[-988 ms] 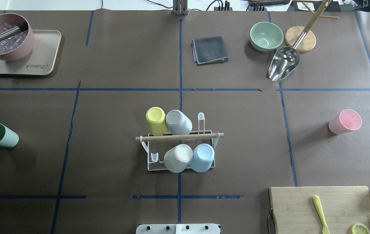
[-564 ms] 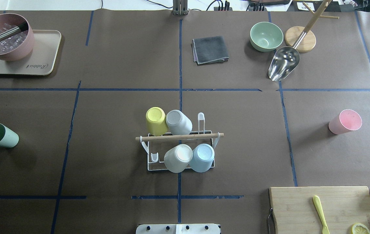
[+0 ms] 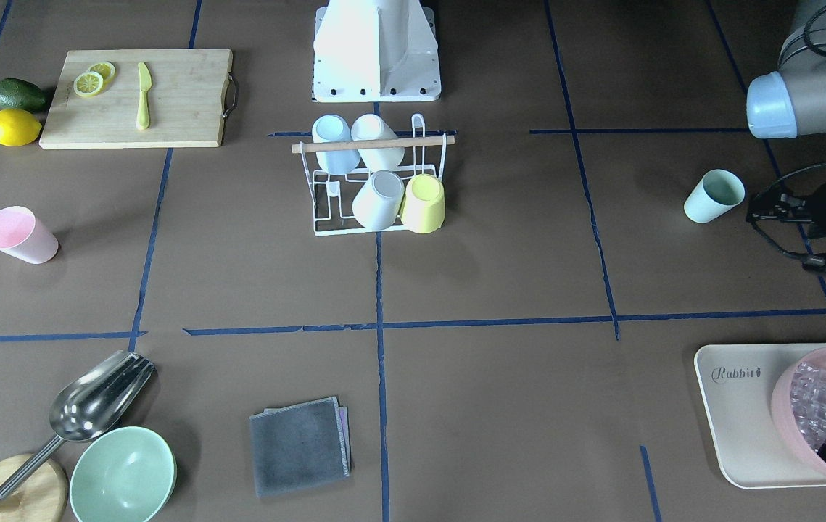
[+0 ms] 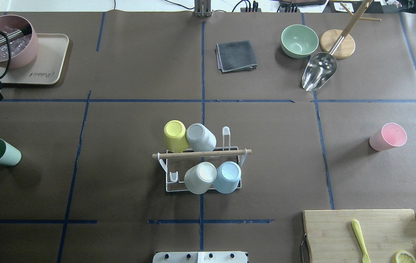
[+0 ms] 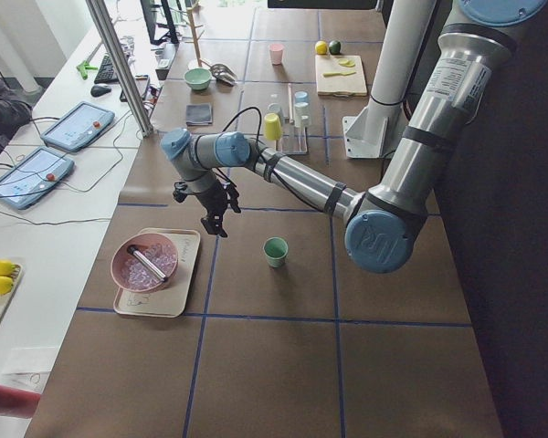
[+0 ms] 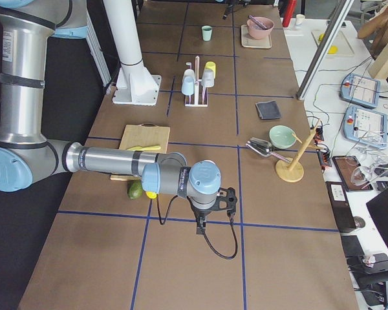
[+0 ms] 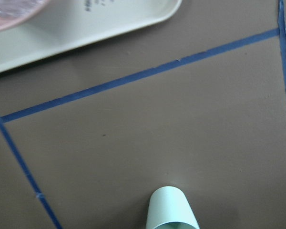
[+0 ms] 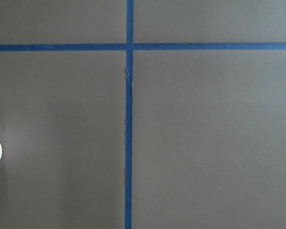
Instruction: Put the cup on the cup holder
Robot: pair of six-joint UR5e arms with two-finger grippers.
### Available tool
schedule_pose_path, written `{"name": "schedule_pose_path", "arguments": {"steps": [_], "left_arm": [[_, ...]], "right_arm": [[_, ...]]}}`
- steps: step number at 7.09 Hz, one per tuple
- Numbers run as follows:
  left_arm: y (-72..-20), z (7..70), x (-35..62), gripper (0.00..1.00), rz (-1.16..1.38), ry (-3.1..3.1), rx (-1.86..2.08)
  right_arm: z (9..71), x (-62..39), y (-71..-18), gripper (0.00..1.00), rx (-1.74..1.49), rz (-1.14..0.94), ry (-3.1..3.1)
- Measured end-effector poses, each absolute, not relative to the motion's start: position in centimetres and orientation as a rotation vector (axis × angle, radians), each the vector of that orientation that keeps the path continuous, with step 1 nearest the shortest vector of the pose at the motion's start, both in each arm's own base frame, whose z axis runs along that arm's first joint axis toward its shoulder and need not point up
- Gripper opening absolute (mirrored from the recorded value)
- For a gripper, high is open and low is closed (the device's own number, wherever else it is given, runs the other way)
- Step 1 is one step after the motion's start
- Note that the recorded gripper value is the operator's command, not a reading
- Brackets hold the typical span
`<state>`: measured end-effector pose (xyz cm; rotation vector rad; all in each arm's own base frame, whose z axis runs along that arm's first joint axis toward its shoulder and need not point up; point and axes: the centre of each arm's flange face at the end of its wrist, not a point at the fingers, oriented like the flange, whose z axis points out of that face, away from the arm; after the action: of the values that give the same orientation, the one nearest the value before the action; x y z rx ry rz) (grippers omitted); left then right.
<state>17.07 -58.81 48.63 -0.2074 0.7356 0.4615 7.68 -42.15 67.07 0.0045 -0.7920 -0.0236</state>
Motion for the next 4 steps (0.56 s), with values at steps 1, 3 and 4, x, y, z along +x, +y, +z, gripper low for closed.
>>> {"name": "schedule_pose_path", "arguments": {"steps": [1,3,4], "left_arm": [[-59.1,49.4,19.6,1.0,0.485,0.731,-0.245],[-59.3,51.9,23.4,1.0,0.508,0.714,-0.335],[-58.8,53.0,24.8,1.0,0.516,0.701,-0.381]], "right_arm": [[67.2,7.8,-42.1,1.0,0.013,-0.047,-0.785],[67.3,8.0,-41.9,1.0,0.019,-0.055,-0.78],[67.3,8.2,-41.8,1.0,0.019,-0.053,-0.779]]}}
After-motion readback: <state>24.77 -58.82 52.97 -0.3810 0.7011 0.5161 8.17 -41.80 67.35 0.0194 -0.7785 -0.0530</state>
